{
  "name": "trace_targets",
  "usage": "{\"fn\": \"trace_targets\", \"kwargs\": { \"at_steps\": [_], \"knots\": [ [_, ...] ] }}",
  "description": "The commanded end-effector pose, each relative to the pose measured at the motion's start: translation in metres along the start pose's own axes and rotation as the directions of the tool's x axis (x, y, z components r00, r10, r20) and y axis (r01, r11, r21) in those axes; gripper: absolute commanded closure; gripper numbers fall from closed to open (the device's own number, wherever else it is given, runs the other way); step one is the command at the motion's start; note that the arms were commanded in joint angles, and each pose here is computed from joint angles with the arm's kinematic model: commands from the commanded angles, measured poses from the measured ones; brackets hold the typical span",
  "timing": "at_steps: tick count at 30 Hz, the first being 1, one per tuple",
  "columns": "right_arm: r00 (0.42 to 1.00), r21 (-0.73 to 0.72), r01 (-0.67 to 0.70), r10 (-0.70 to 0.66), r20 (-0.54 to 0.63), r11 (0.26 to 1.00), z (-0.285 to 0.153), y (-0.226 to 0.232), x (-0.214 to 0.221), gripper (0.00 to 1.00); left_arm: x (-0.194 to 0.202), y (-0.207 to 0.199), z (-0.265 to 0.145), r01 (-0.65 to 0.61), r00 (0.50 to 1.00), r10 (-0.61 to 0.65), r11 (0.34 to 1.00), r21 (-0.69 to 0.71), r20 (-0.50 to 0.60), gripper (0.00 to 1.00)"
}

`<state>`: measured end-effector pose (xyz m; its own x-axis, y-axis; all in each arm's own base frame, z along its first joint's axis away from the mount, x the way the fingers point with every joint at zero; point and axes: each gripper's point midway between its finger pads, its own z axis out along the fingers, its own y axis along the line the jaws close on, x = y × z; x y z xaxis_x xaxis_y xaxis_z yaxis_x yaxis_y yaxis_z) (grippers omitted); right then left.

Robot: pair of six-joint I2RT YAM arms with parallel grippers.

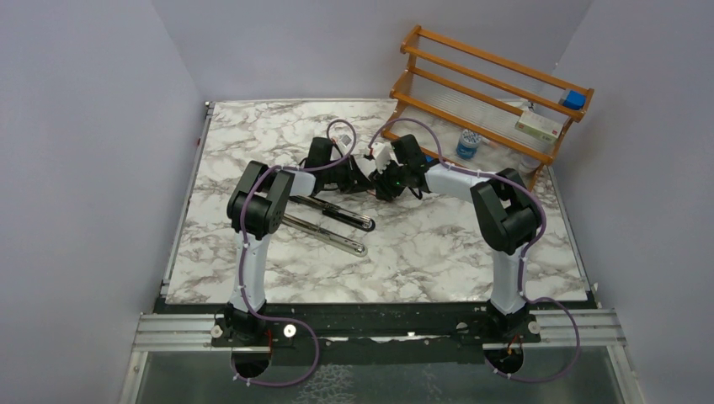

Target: Load the staples into the stapler

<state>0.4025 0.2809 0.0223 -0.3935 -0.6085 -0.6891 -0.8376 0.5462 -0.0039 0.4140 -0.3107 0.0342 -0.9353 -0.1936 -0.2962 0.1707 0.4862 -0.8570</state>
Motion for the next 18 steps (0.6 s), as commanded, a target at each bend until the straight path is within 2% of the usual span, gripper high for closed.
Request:
{"fn": "trace_targets", "kwargs": {
  "at_steps": [1,6,11,15,18],
  "knots": [
    [0.996,-0.038,-0.024,0.021,-0.082,0.999,0.016,0.011,0.031,0.51,0.045,0.003,0.006,0.078,0.987,-0.075,0.997,0.017,-0.143,0.9],
    [1.0,0.002,-0.02,0.02,-0.022,1.0,0.005,0.007,0.017,0.4,0.04,0.004,0.003,0.082,0.988,-0.078,0.996,0.025,-0.132,0.92],
    [0.992,0.083,-0.066,0.056,0.112,0.994,-0.022,-0.001,-0.015,0.31,0.038,0.006,0.001,0.087,0.989,-0.083,0.996,0.023,-0.123,0.94],
    [0.964,0.167,-0.192,0.154,0.218,0.967,-0.049,-0.015,-0.028,0.29,0.035,0.006,-0.001,0.082,0.991,-0.079,0.996,0.024,-0.108,0.95],
    [0.924,0.22,-0.339,0.28,0.259,0.915,-0.063,-0.026,-0.02,0.29,0.029,0.005,-0.004,0.074,0.994,-0.072,0.997,0.022,-0.085,0.96]
  ]
}}
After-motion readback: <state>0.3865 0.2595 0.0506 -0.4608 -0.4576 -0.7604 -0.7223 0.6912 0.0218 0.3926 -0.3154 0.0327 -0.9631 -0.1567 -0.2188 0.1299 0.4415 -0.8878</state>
